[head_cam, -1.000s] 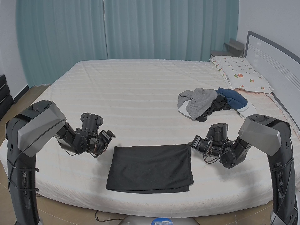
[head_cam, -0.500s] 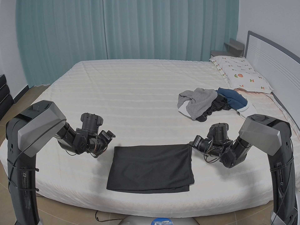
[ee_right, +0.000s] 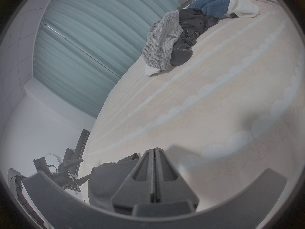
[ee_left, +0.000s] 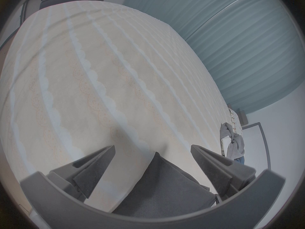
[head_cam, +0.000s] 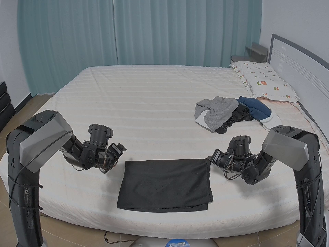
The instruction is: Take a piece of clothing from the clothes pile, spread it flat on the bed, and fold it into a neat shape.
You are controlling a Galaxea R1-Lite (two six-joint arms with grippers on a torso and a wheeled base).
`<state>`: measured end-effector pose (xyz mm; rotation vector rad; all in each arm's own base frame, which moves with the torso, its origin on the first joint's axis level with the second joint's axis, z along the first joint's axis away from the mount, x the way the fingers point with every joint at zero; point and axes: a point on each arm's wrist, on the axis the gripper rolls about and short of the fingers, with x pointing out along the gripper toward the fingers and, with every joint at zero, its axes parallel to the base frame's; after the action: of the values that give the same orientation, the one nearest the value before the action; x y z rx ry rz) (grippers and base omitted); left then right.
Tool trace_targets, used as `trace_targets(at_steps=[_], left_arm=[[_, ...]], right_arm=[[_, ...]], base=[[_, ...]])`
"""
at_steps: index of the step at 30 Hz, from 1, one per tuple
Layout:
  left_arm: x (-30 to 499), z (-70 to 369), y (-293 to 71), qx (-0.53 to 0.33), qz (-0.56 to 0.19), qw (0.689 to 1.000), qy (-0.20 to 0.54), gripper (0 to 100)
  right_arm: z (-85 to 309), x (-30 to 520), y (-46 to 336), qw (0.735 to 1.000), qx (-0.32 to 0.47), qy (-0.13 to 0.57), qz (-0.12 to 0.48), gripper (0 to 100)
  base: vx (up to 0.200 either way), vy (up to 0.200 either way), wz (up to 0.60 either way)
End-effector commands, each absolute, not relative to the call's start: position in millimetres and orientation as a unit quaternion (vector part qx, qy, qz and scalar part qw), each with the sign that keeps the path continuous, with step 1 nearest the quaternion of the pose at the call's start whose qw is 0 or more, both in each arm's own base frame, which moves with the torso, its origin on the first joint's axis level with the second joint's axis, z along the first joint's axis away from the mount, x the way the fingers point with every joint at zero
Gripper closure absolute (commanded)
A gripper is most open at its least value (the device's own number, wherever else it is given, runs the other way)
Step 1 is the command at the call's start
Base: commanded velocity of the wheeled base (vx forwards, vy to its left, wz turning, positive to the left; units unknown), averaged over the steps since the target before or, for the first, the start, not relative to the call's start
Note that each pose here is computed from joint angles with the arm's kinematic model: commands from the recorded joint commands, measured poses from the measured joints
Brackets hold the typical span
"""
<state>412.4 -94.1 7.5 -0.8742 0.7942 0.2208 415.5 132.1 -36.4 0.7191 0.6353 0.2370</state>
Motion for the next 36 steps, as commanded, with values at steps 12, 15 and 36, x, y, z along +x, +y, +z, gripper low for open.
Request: trace_targets(at_steps=[12, 15, 36], left_arm=[[410.0, 6.6, -94.2, -0.408, 0.104, 0.825, 0.378, 0], [403.5, 3.7, -94.9, -0.397, 0.099, 0.825, 0.39, 0], [337.3, -16.0, -100.3, -0.306, -0.09, 0.871, 0.374, 0]], right_arm=[[-14.1, 408.2, 122.2, 0.883, 0.35, 0.291, 0.112, 0], [-2.9, 397.2, 110.0, 0.883, 0.353, 0.292, 0.105, 0], [-14.2, 313.4, 37.5, 0.873, 0.382, 0.298, 0.062, 0]], base=[[0.0, 0.0, 0.0], [0.0, 0.0, 0.0], [0.0, 0.0, 0.0]])
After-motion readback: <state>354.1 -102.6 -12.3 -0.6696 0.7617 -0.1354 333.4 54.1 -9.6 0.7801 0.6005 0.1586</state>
